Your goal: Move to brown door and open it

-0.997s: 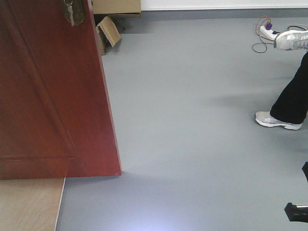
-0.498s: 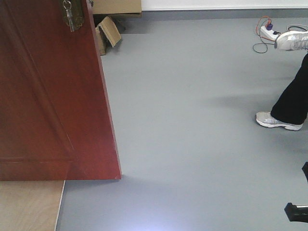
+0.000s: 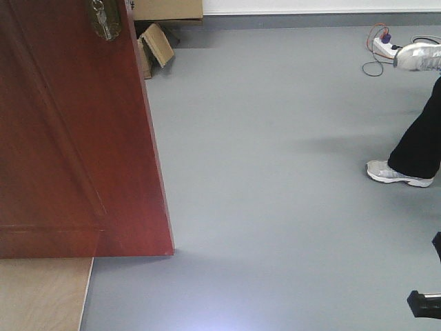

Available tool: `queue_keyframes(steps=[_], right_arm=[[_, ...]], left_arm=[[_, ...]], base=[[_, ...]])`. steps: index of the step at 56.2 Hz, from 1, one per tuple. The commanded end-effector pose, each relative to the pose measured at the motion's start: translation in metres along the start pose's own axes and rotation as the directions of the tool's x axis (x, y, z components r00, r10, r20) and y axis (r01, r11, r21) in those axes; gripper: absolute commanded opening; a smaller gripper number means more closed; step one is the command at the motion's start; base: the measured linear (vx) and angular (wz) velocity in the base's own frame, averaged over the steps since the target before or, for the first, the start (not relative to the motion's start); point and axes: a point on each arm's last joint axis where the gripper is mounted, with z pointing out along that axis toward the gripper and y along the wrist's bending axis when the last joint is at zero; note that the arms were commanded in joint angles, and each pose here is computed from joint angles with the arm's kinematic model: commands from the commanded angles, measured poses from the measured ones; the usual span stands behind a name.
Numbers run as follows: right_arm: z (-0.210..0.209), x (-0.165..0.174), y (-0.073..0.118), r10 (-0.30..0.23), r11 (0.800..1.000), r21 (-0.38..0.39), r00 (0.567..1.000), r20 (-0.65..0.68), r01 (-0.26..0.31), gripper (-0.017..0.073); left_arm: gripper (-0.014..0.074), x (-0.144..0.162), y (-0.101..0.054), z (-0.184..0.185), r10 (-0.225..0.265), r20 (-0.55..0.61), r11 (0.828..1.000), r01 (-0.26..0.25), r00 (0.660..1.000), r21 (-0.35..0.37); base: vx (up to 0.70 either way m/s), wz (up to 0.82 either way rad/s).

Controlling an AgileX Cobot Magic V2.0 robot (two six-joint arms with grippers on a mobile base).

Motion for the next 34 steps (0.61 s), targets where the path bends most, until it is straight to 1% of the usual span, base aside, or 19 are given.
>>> queue_keyframes(steps=[1,3,5,6,7,8,10,11,12,13,14,15,17,21,22,23,26,32,34], right_arm=[[-0.001,-0.007,-0.001,-0.012,1.0,0.008,0.996,0.091,0.011,0.0],[-0.001,-0.007,-0.001,-0.012,1.0,0.008,0.996,0.091,0.011,0.0],[-0.001,-0.007,-0.001,-0.012,1.0,0.008,0.996,0.091,0.011,0.0],[-0.001,-0.007,-0.001,-0.012,1.0,0.008,0.996,0.091,0.011,0.0],[-0.001,-0.007,-0.001,-0.012,1.0,0.008,0.996,0.091,0.011,0.0],[-0.001,-0.007,-0.001,-0.012,1.0,0.008,0.996,0.091,0.011,0.0],[-0.001,-0.007,-0.001,-0.012,1.0,0.008,0.996,0.091,0.011,0.0],[-0.001,-0.007,-0.001,-0.012,1.0,0.008,0.996,0.091,0.011,0.0],[-0.001,-0.007,-0.001,-0.012,1.0,0.008,0.996,0.091,0.011,0.0],[-0.001,-0.007,-0.001,-0.012,1.0,0.008,0.996,0.091,0.011,0.0],[-0.001,-0.007,-0.001,-0.012,1.0,0.008,0.996,0.091,0.011,0.0],[-0.001,-0.007,-0.001,-0.012,1.0,0.008,0.996,0.091,0.011,0.0],[-0.001,-0.007,-0.001,-0.012,1.0,0.008,0.996,0.091,0.011,0.0],[-0.001,-0.007,-0.001,-0.012,1.0,0.008,0.996,0.091,0.011,0.0],[-0.001,-0.007,-0.001,-0.012,1.0,0.008,0.996,0.091,0.011,0.0],[-0.001,-0.007,-0.001,-0.012,1.0,0.008,0.996,0.091,0.011,0.0],[-0.001,-0.007,-0.001,-0.012,1.0,0.008,0.996,0.091,0.011,0.0],[-0.001,-0.007,-0.001,-0.012,1.0,0.008,0.996,0.091,0.011,0.0],[-0.001,-0.007,-0.001,-0.012,1.0,0.008,0.996,0.091,0.011,0.0]], left_arm=[[-0.0003,-0.022,-0.044,-0.038,0.135,0.075,0.991,-0.136,0.988,0.002],[-0.0003,-0.02,-0.048,-0.046,0.17,0.074,0.985,-0.168,0.983,-0.028],[-0.0003,-0.019,-0.05,-0.053,0.19,0.086,0.981,-0.185,0.978,-0.062],[-0.0003,-0.02,-0.054,-0.06,0.204,0.099,0.977,-0.197,0.974,-0.076],[-0.0003,-0.017,-0.052,-0.063,0.213,0.098,0.974,-0.203,0.972,-0.104],[-0.0003,-0.017,-0.055,-0.07,0.224,0.111,0.97,-0.211,0.968,-0.117],[-0.0003,-0.012,-0.053,-0.078,0.227,0.114,0.966,-0.209,0.967,-0.152],[-0.0003,-0.009,-0.054,-0.085,0.244,0.123,0.959,-0.221,0.962,-0.176],[-0.0003,-0.006,-0.053,-0.089,0.243,0.131,0.957,-0.216,0.961,-0.191],[-0.0003,-0.003,-0.053,-0.096,0.26,0.14,0.95,-0.228,0.955,-0.213],[-0.0003,0.0,-0.053,-0.101,0.263,0.149,0.947,-0.226,0.953,-0.227],[-0.0003,0.004,-0.052,-0.109,0.284,0.154,0.938,-0.241,0.946,-0.249],[-0.0003,0.011,-0.051,-0.119,0.294,0.166,0.931,-0.244,0.941,-0.27],[-0.0003,0.028,-0.047,-0.146,0.344,0.188,0.907,-0.273,0.92,-0.322],[-0.0003,0.032,-0.046,-0.151,0.366,0.186,0.897,-0.291,0.912,-0.334],[-0.0003,0.038,-0.045,-0.16,0.372,0.195,0.893,-0.293,0.907,-0.343],[-0.0003,0.052,-0.043,-0.181,0.43,0.199,0.866,-0.34,0.881,-0.368],[-0.0003,0.083,-0.041,-0.222,0.526,0.215,0.818,-0.421,0.823,-0.391],[-0.0003,0.091,-0.04,-0.231,0.547,0.223,0.807,-0.439,0.807,-0.395]], base=[[0.0,0.0],[0.0,0.0],[0.0,0.0],[0.0,0.0],[0.0,0.0],[0.0,0.0],[0.0,0.0],[0.0,0.0],[0.0,0.0],[0.0,0.0],[0.0,0.0],[0.0,0.0],[0.0,0.0],[0.0,0.0],[0.0,0.0],[0.0,0.0],[0.0,0.0],[0.0,0.0],[0.0,0.0]])
